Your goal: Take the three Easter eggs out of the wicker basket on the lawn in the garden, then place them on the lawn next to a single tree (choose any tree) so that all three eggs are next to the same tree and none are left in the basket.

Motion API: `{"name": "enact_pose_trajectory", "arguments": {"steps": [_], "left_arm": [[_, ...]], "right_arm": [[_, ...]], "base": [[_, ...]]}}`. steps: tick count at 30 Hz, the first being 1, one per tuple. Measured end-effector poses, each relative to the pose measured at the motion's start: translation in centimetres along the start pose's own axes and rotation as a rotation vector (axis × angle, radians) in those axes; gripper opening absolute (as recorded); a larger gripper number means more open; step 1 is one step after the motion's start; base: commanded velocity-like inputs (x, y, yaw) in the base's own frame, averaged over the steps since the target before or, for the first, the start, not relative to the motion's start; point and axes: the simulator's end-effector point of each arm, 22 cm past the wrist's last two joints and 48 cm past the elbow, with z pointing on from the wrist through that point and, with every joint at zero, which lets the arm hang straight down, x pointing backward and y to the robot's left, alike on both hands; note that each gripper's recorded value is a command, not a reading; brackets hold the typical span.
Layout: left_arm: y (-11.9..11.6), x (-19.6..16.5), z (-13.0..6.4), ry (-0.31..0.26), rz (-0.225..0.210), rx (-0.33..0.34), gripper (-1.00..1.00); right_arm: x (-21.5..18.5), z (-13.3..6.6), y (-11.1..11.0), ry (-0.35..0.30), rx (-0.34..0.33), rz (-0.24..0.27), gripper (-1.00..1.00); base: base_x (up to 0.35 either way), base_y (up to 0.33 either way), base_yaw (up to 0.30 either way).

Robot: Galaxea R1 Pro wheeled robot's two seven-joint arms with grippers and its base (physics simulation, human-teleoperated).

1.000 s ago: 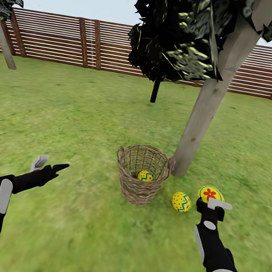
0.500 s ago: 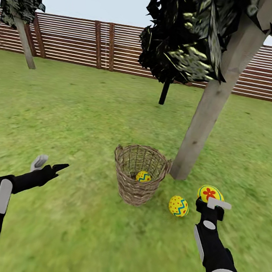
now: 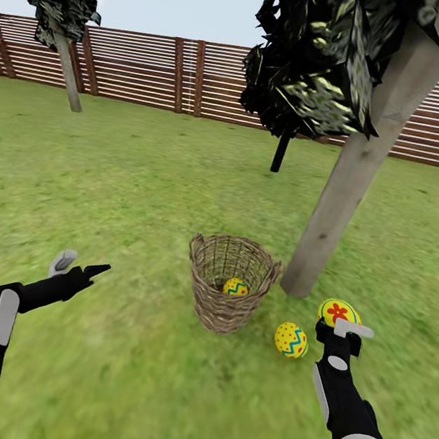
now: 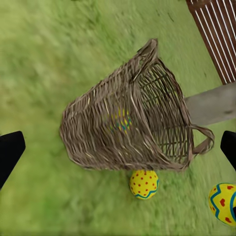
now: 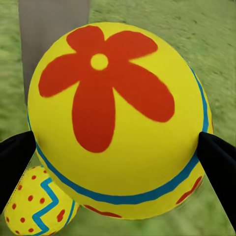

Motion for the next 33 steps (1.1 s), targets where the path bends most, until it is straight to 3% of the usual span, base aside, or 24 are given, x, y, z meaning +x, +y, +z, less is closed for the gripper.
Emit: {"name": "enact_pose_trajectory", "arguments": {"steps": [10, 20, 26, 33], "left_arm": [[0.0, 0.1, 0.1, 0.001, 0.0, -0.001, 1.0], [-0.1, 0.1, 0.0, 0.001, -0.002, 0.004, 1.0], [1.1, 0.9, 0.6, 0.018, -0.013, -0.014, 1.0], [2.5, 1.8, 1.3, 0.036, -0.024, -0.032, 1.0]], "right_arm": [[-0.2, 0.0, 0.0, -0.006, -0.001, 0.004, -1.0], [0.6, 0.2, -0.2, 0.017, 0.003, 0.0, -1.0], [4.1, 2.0, 0.8, 0.115, -0.004, -0.029, -1.0], [6.3, 2.4, 1.1, 0.146, -0.007, -0.05, -1.0]], "base": [[0.0, -0.328, 0.19], [0.0, -0.031, 0.001], [0.0, 0.0, 0.0], [0.0, 0.0, 0.0]]}}
